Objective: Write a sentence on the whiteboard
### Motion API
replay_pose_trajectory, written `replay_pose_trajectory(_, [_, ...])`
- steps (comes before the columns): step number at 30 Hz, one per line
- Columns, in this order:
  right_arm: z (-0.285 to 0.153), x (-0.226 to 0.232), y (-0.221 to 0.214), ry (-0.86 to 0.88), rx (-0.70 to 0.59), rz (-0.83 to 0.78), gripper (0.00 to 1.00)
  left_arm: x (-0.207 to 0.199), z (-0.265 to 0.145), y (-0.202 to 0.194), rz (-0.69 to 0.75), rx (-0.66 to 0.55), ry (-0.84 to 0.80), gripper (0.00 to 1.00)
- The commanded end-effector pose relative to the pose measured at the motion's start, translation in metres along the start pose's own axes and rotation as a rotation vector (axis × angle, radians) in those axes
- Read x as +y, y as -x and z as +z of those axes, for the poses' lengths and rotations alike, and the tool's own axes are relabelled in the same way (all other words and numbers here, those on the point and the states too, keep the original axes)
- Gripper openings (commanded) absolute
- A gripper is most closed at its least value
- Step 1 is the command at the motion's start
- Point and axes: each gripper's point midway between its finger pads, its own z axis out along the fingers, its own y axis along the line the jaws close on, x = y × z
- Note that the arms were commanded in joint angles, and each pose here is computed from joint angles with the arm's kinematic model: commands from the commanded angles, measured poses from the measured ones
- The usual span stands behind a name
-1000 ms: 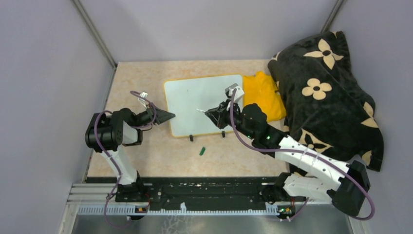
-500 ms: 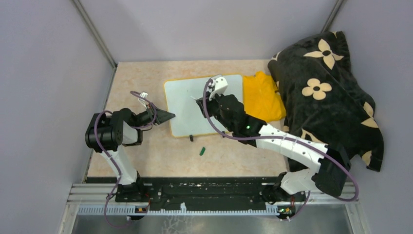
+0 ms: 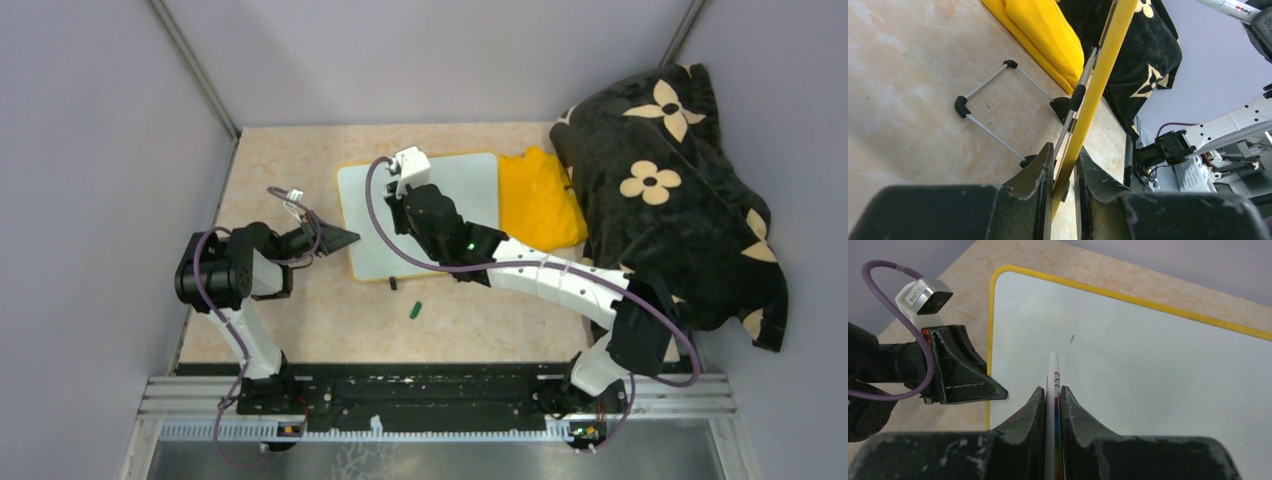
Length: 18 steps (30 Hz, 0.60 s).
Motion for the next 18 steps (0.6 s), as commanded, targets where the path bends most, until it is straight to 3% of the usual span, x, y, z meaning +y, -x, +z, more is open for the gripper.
replay_pose_trajectory(1, [0.001, 0.003, 0.024, -0.031, -0.042, -0.004, 0.0, -0.02, -0.001, 0.02, 0.213, -0.078, -0.056, 0.0])
replay_pose_trajectory(18, [0.021, 0.007, 0.021, -0.071, -0.043, -0.002, 0.0, -0.022, -0.001, 0.021, 0.234, -0.084, -0.056, 0.0])
